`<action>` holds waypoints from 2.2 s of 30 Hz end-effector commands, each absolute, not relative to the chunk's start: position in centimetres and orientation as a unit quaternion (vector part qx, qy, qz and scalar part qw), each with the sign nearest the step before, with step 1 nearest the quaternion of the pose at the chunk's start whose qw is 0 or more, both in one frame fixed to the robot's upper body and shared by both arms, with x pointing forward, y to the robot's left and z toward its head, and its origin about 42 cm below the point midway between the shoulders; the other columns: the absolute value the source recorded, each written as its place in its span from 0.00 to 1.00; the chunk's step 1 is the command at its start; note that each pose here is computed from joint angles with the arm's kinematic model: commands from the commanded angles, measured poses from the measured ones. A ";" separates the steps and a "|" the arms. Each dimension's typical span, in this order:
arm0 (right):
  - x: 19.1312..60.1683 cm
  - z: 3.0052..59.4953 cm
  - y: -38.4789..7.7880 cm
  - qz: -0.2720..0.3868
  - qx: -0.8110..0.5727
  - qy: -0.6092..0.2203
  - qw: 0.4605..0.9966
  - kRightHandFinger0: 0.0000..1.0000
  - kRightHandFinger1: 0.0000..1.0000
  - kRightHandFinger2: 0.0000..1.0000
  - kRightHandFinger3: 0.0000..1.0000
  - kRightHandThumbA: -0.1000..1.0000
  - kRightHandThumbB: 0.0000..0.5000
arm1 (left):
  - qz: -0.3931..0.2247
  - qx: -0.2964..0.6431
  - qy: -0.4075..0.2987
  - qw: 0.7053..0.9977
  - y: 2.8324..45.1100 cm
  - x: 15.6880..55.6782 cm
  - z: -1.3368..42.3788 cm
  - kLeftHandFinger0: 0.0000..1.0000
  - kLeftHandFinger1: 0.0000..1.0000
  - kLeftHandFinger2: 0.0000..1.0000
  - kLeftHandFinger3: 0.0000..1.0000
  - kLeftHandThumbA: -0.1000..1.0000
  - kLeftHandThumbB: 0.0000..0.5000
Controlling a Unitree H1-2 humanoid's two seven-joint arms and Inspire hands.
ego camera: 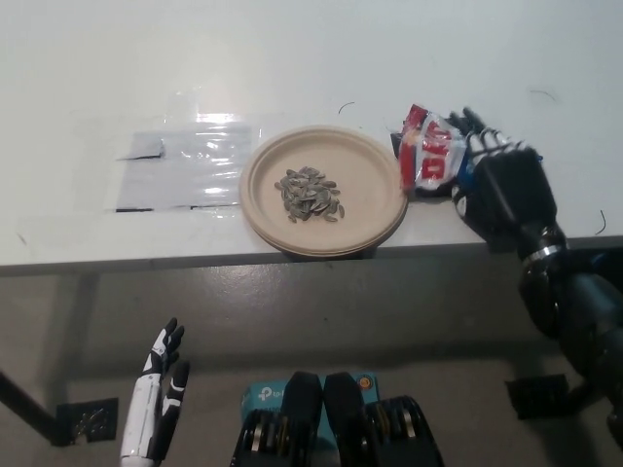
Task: The robot picks up a small bag of sunflower seeds on the right hand side and take it to the empty plate on the left hand side then pours some sunflower seeds on to the plate.
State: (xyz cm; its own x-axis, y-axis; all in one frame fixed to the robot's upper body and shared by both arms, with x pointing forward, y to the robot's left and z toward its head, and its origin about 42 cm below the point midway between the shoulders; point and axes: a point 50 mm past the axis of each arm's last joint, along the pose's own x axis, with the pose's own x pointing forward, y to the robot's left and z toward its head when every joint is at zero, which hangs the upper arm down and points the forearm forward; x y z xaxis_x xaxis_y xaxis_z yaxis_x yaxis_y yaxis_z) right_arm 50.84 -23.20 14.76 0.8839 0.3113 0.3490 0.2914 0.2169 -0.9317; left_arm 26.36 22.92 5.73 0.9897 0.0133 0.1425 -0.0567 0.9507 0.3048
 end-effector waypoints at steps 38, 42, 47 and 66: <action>44.5 28.4 -22.5 0.215 -0.495 -0.246 0.805 1.00 1.00 1.00 1.00 1.00 0.98 | 0.029 0.160 -0.094 0.982 23.3 26.1 6.3 1.00 1.00 1.00 1.00 1.00 0.29; 41.4 30.8 -22.9 0.168 -0.453 -0.312 0.818 1.00 1.00 1.00 1.00 1.00 0.90 | 0.026 0.153 -0.094 0.983 23.3 26.1 6.3 1.00 1.00 1.00 1.00 1.00 0.33; 33.4 31.5 -22.2 0.115 -0.326 -0.422 0.838 1.00 1.00 1.00 1.00 1.00 0.92 | 0.026 0.153 -0.103 0.982 23.1 26.9 6.8 1.00 1.00 1.00 1.00 1.00 0.32; 27.4 9.1 -22.9 0.092 -0.195 -0.149 0.965 1.00 1.00 1.00 1.00 1.00 0.78 | -0.002 0.120 -0.101 0.988 23.0 26.2 6.3 1.00 1.00 1.00 1.00 1.00 0.42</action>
